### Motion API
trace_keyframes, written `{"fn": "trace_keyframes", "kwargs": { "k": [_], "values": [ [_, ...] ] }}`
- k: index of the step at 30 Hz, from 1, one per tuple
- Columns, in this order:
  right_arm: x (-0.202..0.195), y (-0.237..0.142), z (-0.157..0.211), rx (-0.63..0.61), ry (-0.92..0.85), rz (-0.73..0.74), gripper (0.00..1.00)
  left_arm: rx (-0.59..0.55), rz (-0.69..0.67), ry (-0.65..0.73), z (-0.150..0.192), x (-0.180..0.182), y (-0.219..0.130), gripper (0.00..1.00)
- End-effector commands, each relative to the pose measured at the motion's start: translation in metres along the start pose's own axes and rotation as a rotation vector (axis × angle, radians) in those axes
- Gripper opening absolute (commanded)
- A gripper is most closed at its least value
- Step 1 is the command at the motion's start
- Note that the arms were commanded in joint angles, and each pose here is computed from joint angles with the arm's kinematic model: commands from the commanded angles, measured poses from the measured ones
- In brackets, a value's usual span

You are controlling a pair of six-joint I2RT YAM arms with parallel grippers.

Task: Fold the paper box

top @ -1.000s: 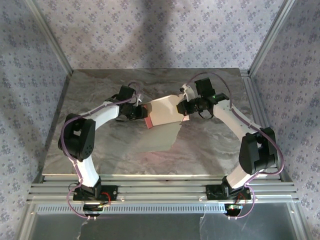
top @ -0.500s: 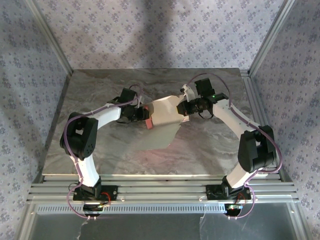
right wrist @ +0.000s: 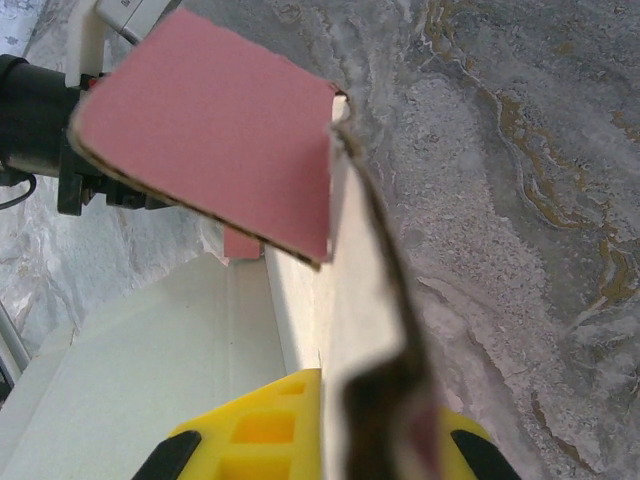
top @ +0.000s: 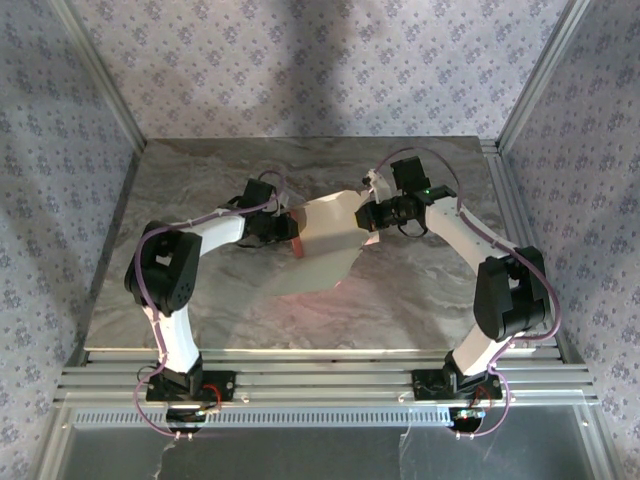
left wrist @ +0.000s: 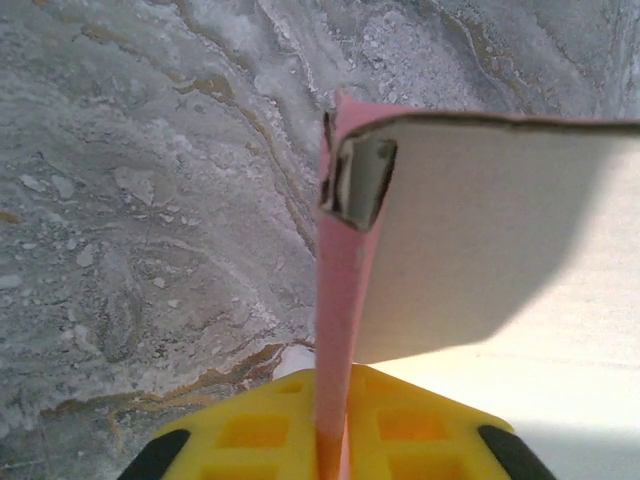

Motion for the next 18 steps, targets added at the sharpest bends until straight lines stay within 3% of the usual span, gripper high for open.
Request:
{"fn": "trace_keyframes", "kwargs": {
  "k": [1, 10, 18],
  "values": [
    [0.001, 0.005, 0.006, 0.029, 0.014, -0.014, 0.0, -0.017, 0.009, -0.002, -0.003, -0.004, 0.004, 0.1],
    [0.001, 0.004, 0.004, 0.026, 0.014, -0.012, 0.0, -0.002, -0.082, -0.006, 0.005, 0.006, 0.008, 0.12],
    [0.0, 0.005, 0.004, 0.025, 0.014, -0.01, 0.0, 0.0, -0.218, -0.015, 0.008, 0.021, 0.007, 0.03]
  ]
}}
Point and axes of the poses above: each hand's point on the last joint's axis, 136 mm out from that joint toward the fingers, its own y axis out along the fingers, its own x axis along the line the jaws close on, z = x × y, the point moved 1 cm from there along -y, back along the fingers, and after that the axes turned 3 degrees about -y, right-handed, at the moved point
